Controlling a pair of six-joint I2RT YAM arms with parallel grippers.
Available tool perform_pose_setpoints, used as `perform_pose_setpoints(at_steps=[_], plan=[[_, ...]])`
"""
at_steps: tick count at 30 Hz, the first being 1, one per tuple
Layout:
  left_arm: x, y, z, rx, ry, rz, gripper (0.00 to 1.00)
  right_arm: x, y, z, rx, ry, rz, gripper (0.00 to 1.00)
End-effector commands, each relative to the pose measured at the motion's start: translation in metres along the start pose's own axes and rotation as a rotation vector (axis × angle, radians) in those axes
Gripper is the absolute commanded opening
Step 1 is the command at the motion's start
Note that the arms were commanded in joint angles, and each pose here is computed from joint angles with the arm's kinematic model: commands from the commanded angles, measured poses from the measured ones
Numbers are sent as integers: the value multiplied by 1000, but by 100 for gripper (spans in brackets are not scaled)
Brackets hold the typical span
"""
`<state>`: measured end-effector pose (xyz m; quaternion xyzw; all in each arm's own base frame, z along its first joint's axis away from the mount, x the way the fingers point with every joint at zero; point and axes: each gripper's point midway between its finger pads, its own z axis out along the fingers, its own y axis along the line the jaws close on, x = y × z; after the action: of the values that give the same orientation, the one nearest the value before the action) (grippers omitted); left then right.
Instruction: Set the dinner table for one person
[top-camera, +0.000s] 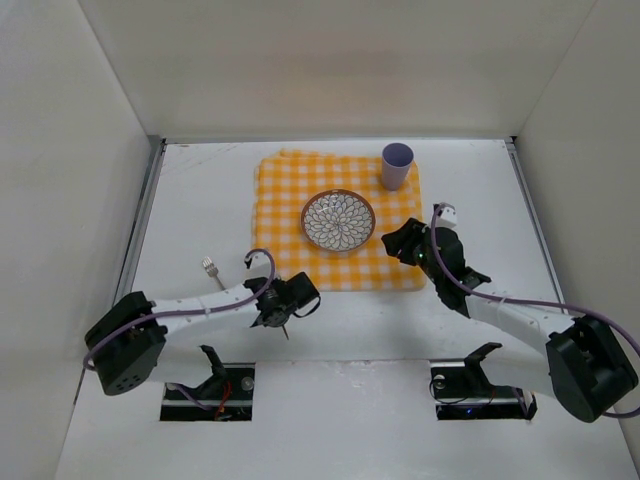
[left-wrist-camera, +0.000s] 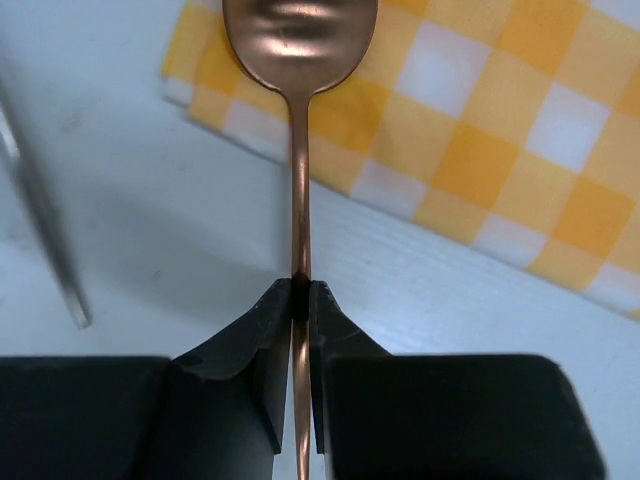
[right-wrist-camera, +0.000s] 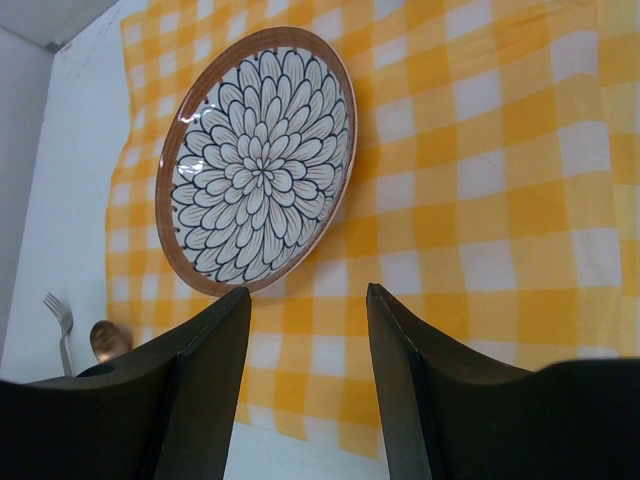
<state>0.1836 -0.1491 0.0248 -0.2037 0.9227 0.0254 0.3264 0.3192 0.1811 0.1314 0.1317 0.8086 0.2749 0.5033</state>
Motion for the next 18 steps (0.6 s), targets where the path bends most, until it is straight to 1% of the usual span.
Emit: perform_pose_setpoints(at_steps=[1, 4, 8, 11, 14, 18], plan=[[-27, 20, -28, -36, -69, 75, 0, -21, 23, -1, -63, -63, 6, 56], [-65, 0, -52, 2, -169, 122, 0, -20, 21, 0, -57, -62, 11, 56], [-93, -35, -69, 72, -239, 155, 0, -28, 20, -5, -57, -89, 18, 57], [-109, -79, -74, 178, -272, 154, 0, -41, 9, -10, -23, -145, 40, 58], [-124, -138, -83, 330, -299, 150, 0, -59, -5, -22, 12, -221, 78, 60], [-134, -212, -90, 479, -297, 182, 0, -80, -41, -36, 128, -325, 142, 63]])
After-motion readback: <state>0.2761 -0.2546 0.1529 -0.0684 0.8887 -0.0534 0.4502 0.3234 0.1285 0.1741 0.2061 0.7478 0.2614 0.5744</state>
